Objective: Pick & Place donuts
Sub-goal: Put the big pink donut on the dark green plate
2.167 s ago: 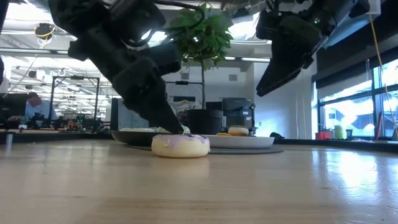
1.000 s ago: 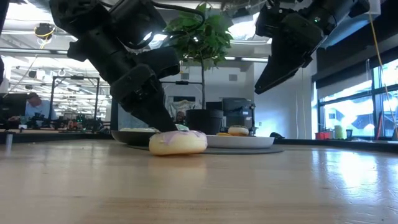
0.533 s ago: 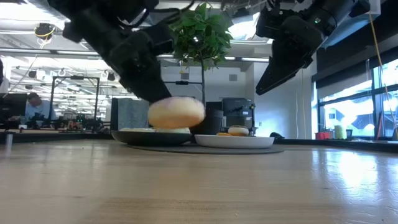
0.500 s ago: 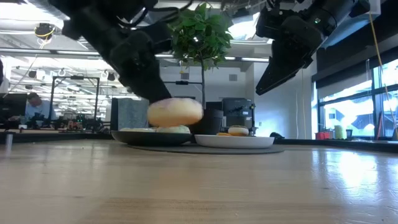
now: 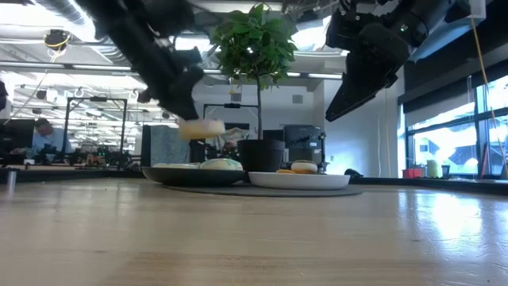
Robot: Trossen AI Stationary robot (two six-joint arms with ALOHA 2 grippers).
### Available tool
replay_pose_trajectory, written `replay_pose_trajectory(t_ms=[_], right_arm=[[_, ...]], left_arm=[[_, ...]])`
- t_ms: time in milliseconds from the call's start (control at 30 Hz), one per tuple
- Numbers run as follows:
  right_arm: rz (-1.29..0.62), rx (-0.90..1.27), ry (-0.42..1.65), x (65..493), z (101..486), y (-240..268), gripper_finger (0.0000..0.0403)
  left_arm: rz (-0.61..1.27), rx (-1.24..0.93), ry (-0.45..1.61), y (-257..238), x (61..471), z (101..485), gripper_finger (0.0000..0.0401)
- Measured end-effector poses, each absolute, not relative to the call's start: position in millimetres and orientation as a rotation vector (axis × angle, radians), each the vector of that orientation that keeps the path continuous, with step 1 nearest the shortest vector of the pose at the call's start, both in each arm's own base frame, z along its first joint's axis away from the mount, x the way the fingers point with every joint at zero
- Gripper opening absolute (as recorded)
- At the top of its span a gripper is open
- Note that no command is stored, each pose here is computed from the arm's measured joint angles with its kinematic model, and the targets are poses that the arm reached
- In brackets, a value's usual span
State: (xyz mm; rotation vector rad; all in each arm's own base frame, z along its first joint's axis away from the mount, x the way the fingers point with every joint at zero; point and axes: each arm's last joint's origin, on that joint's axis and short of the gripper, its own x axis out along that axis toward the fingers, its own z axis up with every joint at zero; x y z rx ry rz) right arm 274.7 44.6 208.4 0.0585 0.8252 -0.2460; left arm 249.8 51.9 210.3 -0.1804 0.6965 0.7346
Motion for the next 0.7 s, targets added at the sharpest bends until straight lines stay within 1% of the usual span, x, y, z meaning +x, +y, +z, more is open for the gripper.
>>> replay_pose_trajectory(t_ms=[200,333,467,700], right_arm=[[-0.246,0.058,0.826,275,208,45,0.0189],[-0.247,0.055,0.834,274,208,44,0.0189],[-0.238,0.035,0.836,274,208,44,0.0189],[-0.239,0.031,0.845,273,207,44,0.0189]], left_arm=[[0.818,-0.245,0.758,77,252,191,0.0003],[0.810,-0.273,0.772,83,256,183,0.0004],[0.854,-0.255,0.776,87,257,179,0.0007],[0.841,-0.277,0.783,88,256,178,0.0011]])
